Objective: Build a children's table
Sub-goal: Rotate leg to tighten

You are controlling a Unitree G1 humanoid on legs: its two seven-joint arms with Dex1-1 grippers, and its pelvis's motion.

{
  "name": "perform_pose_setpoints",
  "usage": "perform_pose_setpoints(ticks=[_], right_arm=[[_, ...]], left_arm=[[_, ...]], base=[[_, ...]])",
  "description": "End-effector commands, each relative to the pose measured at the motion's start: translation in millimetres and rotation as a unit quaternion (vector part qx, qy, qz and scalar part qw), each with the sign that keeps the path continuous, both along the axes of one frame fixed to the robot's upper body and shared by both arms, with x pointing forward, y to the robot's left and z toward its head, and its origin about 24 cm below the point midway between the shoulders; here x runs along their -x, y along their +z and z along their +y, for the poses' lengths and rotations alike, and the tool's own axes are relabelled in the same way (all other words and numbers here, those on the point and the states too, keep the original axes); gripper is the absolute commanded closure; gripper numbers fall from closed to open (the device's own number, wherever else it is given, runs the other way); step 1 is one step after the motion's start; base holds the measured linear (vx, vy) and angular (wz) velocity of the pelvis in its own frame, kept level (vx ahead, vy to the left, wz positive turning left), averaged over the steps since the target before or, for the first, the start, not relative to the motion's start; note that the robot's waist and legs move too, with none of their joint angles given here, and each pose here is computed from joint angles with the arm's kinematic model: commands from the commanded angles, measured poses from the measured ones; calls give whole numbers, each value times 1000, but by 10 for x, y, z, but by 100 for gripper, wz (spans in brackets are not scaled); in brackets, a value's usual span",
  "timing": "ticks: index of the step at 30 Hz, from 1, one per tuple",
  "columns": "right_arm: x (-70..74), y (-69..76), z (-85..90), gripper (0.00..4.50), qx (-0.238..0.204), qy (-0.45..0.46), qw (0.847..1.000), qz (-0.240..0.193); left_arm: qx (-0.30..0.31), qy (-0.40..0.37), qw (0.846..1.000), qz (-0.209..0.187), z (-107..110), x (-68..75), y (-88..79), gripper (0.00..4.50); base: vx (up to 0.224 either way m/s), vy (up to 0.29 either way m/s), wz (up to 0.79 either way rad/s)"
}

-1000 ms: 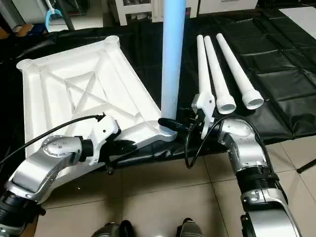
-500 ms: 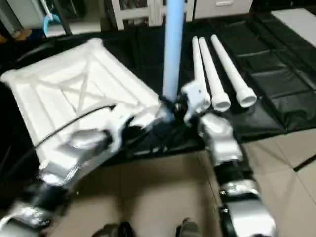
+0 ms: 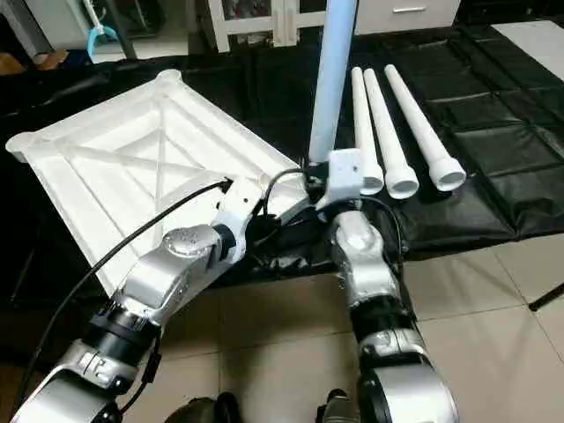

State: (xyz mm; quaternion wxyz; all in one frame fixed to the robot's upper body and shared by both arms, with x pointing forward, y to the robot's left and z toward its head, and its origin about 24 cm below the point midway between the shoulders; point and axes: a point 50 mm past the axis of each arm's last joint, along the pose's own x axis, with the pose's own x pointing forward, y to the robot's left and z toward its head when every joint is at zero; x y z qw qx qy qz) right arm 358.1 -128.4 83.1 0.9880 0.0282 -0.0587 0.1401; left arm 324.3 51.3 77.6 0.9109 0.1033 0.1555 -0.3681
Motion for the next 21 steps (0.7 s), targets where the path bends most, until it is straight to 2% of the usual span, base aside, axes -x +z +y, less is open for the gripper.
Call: perform_pose_setpoints(ticks=[1,3,5,7,9,12,14,15,16,19,21], right_arm=[[119,-152,51,208,-9,56,998,14],[135,-97,-41,173,5,75,997,2],[146,-45,-118,167,-4,106,994,3],[191,26,-216,154,13,182,983,8],[203,40,-239,125,19,198,980,9],[260,111,-345,125,38,259,965,19],[311,156,-400,125,55,305,950,23],[366,181,-439,125,66,351,933,35],[366,181,-439,125,66,351,933,35],[396,188,-486,125,85,387,917,50],[400,189,-495,125,89,394,913,53]], left_arm=[[-37,34,999,-3,308,-29,-87,450],[-53,-21,998,13,364,95,-126,450],[-61,-68,995,34,427,221,-169,450],[-69,-126,988,52,518,384,-209,450],[-68,-138,986,57,533,418,-216,450],[-56,-178,980,68,570,525,-208,450],[-58,-197,976,74,593,571,-204,450],[-57,-204,974,78,603,593,-193,450],[-57,-204,974,78,603,593,-193,450],[-57,-223,969,92,608,632,-187,450],[-58,-227,968,93,610,637,-185,450]], base=[[0,0,0],[0,0,0],[0,0,0],[63,-19,-3],[77,-17,2],[45,-10,0],[0,0,0],[0,0,0],[0,0,0],[0,0,0],[-26,4,1]])
